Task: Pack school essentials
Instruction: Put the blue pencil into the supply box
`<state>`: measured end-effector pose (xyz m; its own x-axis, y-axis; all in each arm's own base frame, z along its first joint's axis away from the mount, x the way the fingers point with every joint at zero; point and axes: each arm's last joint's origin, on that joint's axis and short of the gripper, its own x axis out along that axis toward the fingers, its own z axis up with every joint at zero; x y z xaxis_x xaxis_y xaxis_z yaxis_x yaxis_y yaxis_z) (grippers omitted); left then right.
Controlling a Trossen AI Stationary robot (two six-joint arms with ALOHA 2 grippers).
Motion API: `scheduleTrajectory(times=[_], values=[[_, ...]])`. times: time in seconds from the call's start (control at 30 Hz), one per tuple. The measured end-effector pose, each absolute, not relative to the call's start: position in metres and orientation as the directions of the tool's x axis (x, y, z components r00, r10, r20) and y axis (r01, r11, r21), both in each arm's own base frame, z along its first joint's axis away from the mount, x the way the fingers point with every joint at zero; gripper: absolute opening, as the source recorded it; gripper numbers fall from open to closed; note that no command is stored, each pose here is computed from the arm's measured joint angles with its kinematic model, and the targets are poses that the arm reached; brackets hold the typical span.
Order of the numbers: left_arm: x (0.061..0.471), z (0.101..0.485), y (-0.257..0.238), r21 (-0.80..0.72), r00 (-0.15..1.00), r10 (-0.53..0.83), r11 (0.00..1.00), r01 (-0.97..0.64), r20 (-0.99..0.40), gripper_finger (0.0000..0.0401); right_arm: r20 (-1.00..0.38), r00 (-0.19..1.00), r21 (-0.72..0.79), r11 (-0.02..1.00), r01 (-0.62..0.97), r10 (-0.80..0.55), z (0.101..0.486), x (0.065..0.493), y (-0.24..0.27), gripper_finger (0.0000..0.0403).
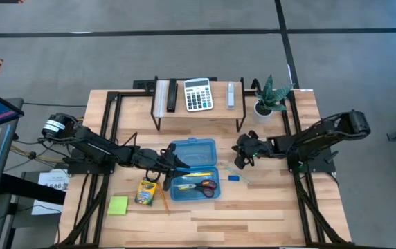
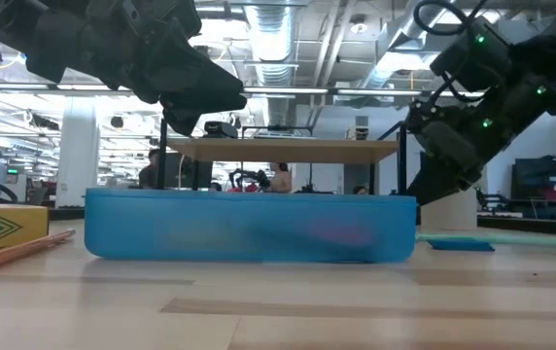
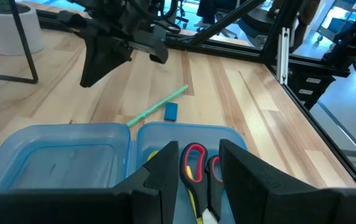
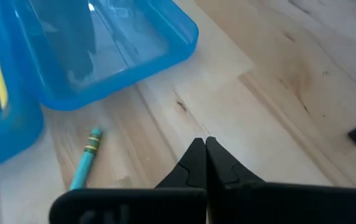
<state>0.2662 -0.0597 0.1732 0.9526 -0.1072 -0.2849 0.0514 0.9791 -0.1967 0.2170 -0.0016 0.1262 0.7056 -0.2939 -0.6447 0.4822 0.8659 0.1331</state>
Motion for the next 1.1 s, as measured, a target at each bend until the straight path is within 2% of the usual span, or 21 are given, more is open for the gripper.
scheduleTrajectory(times=[0.17, 0.33, 0.7, 0.9, 1.1], values=[[0.266, 0.173, -0.06, -0.197, 0.953, -0.107, 0.979, 0.051, -0.284, 0.0102, -0.635, 0.715, 0.142, 0.866, 0.479, -0.292, 0.128, 0.218, -0.002, 0.0018], [0.266, 0.173, -0.06, -0.195, 0.953, -0.107, 0.979, 0.052, -0.284, 0.0102, -0.606, 0.767, 0.202, 0.892, 0.405, -0.211, 0.131, 0.222, 0.005, 0.0049], [0.266, 0.173, -0.06, -0.195, 0.954, -0.105, 0.98, 0.051, -0.282, 0.0102, -0.544, 0.829, 0.145, 0.958, 0.246, -0.13, 0.15, 0.24, 0.028, 0.0079], [0.266, 0.173, -0.06, -0.195, 0.953, -0.106, 0.98, 0.051, -0.284, 0.0102, -0.565, 0.814, 0.109, 0.966, 0.233, -0.132, 0.147, 0.247, 0.031, 0.0104], [0.266, 0.173, -0.06, -0.195, 0.952, -0.106, 0.98, 0.05, -0.287, 0.0102, -0.639, 0.758, 0.065, 0.972, 0.225, -0.133, 0.128, 0.262, 0.037, 0.0153]])
